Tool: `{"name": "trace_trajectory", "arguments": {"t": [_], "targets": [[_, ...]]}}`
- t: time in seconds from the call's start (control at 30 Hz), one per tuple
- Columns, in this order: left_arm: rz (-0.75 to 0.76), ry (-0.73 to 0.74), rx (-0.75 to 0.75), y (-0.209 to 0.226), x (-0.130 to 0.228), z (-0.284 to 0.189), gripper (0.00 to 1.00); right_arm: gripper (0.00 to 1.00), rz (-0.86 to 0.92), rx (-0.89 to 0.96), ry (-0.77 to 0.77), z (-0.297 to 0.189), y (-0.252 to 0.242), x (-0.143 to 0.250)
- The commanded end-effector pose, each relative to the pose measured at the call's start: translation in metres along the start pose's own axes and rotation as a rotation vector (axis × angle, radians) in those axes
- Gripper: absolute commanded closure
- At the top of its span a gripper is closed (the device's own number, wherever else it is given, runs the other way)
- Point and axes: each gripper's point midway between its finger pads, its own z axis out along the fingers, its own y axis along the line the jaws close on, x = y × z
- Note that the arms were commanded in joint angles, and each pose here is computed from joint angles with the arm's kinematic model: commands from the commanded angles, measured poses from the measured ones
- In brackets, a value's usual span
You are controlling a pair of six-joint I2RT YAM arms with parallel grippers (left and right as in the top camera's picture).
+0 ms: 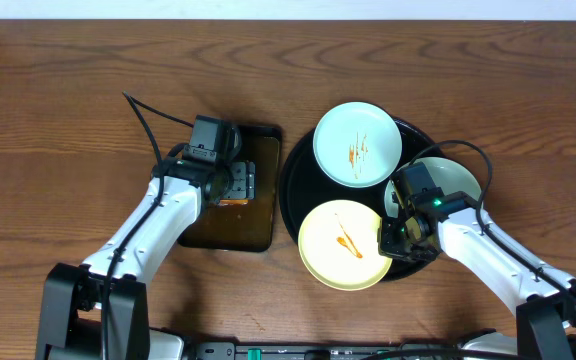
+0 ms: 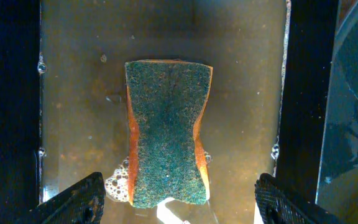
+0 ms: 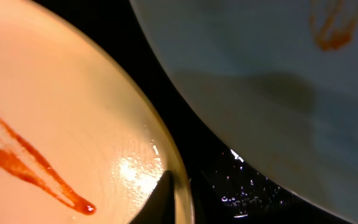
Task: Clean dirty plates on tray and stack at the side
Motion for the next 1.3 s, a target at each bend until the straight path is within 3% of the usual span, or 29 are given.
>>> {"name": "trace_trajectory", "arguments": {"t": [0.0, 0.57, 0.9, 1.0, 1.23, 1.27], "targets": [[0.02, -0.009, 0.005, -0.003, -0.006, 0.0, 0.22, 0.98, 0.0, 0.008, -0.013, -0.001, 0.002, -0.004], [0.04, -0.017, -0.008, 0.0, -0.008, 0.003, 0.22, 0.99, -0.003, 0.01, -0.031, -0.001, 0.002, -0.008], [0.044, 0.028, -0.019, 0.003, 0.0, 0.033, 0.27, 0.99, -0.003, 0.01, -0.031, -0.001, 0.002, -0.008], [0.044, 0.036, -0.021, 0.004, 0.001, 0.044, 0.37, 0.99, -0.003, 0.009, -0.03, -0.001, 0.002, -0.008], [0.044, 0.028, -0.019, 0.004, -0.001, 0.046, 0.71, 0.99, -0.002, 0.009, -0.03, -0.001, 0.002, -0.008], [0.045, 0.021, -0.02, 0.004, -0.003, 0.045, 0.8, 0.99, -0.002, 0.009, -0.03, -0.001, 0.002, -0.008]]}}
